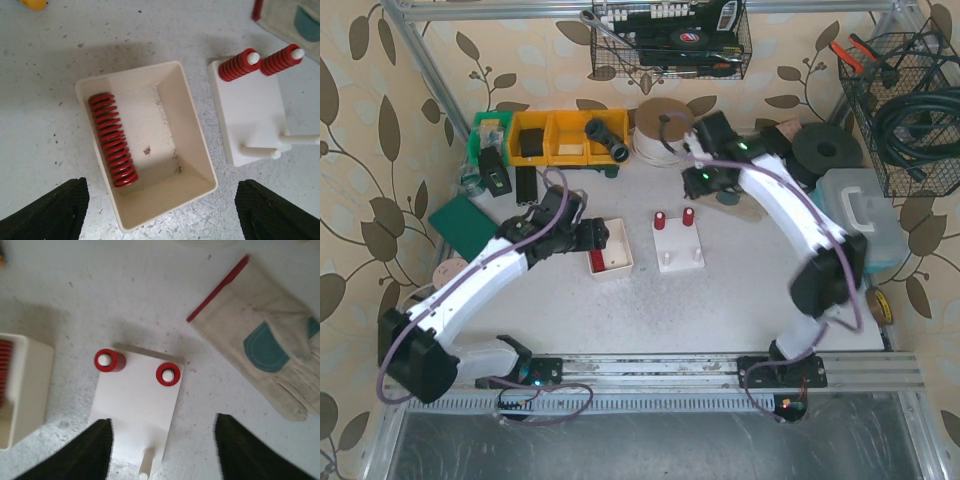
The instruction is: Install the large spring
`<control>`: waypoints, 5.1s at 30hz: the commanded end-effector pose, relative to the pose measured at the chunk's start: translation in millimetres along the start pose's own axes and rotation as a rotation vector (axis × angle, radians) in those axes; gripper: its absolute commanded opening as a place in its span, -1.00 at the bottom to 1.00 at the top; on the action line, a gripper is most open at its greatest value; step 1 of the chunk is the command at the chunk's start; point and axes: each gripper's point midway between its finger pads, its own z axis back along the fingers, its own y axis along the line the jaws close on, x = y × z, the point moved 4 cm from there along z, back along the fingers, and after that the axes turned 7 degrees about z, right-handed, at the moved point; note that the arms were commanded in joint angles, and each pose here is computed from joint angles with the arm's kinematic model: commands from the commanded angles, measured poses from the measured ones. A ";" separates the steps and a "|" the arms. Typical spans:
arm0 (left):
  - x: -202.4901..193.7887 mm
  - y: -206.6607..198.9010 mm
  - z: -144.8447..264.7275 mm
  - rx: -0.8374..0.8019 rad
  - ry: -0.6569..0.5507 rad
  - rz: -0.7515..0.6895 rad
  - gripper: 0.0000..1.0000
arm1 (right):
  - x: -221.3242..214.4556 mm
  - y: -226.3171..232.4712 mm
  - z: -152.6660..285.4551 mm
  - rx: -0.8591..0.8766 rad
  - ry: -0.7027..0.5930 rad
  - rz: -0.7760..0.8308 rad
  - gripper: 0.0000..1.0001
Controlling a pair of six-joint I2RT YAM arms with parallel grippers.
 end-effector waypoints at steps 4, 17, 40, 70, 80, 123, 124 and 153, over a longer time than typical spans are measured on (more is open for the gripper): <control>11.3 -1.3 6.6 0.231 0.193 -0.014 0.57 | -33.1 -15.2 82.3 0.025 -0.534 -0.192 0.42; 9.2 -12.2 -69.8 0.268 0.357 0.021 0.01 | -69.5 18.4 80.1 0.311 -0.505 -0.237 -0.09; -3.2 22.0 -136.5 0.438 0.320 0.075 -0.04 | -70.7 24.2 73.0 0.333 -0.460 -0.178 -0.33; 7.2 11.5 -107.2 0.416 0.193 0.099 -0.04 | -72.7 24.9 70.4 0.331 -0.417 -0.174 -0.37; -23.6 17.7 -100.1 0.534 0.289 0.202 -0.10 | -70.2 24.4 70.5 0.326 -0.420 -0.163 -0.39; -10.4 -0.6 -120.6 0.463 0.242 0.137 -1.00 | -64.6 27.0 77.8 0.338 -0.418 -0.135 -0.28; -6.9 -2.6 -117.0 0.461 0.234 0.135 -1.00 | -64.4 28.7 78.0 0.351 -0.425 -0.132 -0.28; 52.9 -35.3 -19.4 -0.081 0.244 0.679 -1.00 | -99.5 150.1 70.6 0.306 -0.853 0.552 -0.14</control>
